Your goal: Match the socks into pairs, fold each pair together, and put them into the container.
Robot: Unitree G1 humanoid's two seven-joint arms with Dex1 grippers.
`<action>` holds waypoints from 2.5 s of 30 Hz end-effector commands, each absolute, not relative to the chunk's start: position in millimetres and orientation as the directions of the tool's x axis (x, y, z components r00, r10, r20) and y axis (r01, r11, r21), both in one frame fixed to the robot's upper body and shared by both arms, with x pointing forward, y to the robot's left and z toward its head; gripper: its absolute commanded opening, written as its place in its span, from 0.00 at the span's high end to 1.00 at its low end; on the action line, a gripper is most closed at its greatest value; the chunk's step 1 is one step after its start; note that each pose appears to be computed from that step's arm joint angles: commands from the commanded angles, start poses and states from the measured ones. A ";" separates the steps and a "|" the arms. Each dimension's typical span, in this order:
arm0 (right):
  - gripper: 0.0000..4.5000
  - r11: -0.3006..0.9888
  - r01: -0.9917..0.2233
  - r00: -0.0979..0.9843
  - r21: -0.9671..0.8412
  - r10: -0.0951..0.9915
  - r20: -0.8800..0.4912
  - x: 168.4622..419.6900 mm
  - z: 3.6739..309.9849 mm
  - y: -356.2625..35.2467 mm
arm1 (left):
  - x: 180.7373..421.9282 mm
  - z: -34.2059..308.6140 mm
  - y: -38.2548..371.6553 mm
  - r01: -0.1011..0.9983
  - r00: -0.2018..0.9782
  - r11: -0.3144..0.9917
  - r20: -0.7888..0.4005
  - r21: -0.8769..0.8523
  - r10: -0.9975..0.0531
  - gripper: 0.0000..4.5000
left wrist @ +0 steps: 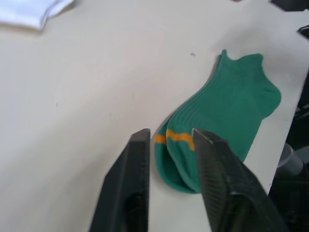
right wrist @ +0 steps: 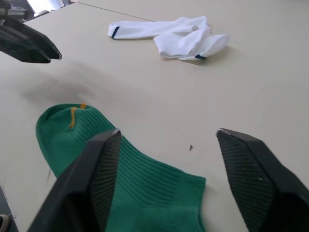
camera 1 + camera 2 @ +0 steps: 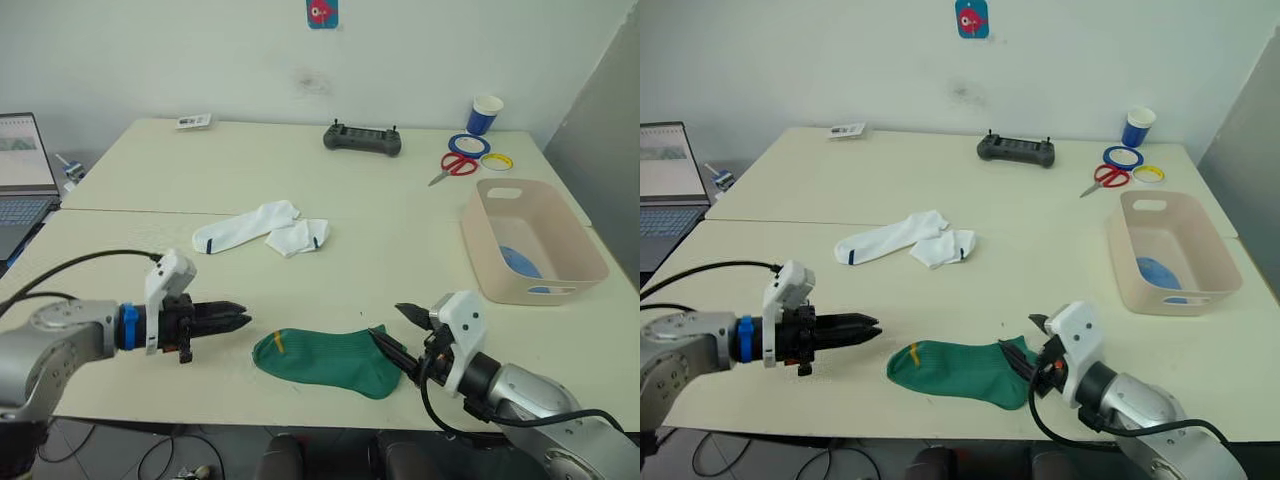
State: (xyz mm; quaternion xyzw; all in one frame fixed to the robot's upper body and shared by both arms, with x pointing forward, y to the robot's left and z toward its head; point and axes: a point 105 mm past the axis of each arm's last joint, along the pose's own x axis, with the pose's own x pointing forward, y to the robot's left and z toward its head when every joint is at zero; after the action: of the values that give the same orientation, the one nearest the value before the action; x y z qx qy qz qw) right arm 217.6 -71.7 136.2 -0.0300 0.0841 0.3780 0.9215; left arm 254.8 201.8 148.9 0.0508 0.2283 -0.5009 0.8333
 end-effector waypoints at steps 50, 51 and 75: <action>1.00 0.691 -0.706 0.682 -0.155 0.605 -0.411 237.2 67.3 -99.8 | 258.6 44.6 181.5 0.975 0.207 0.201 -0.685 0.090 -0.698 1.00; 1.00 0.695 -0.703 0.691 -0.151 0.618 -0.375 235.2 76.9 -99.7 | 256.4 48.4 177.2 0.978 0.194 0.191 -0.665 0.079 -0.722 1.00; 0.25 0.817 -0.575 0.755 0.047 0.552 -0.353 202.8 65.7 -93.8 | 253.4 34.5 142.9 0.998 0.026 -0.019 -0.622 0.066 -0.783 1.00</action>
State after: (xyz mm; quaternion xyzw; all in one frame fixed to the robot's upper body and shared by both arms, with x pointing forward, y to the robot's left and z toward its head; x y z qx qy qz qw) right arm 202.0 -97.5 62.4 -0.0314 0.1910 0.3000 0.9341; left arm 264.2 131.6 60.2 0.2533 0.1479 -0.6707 0.6813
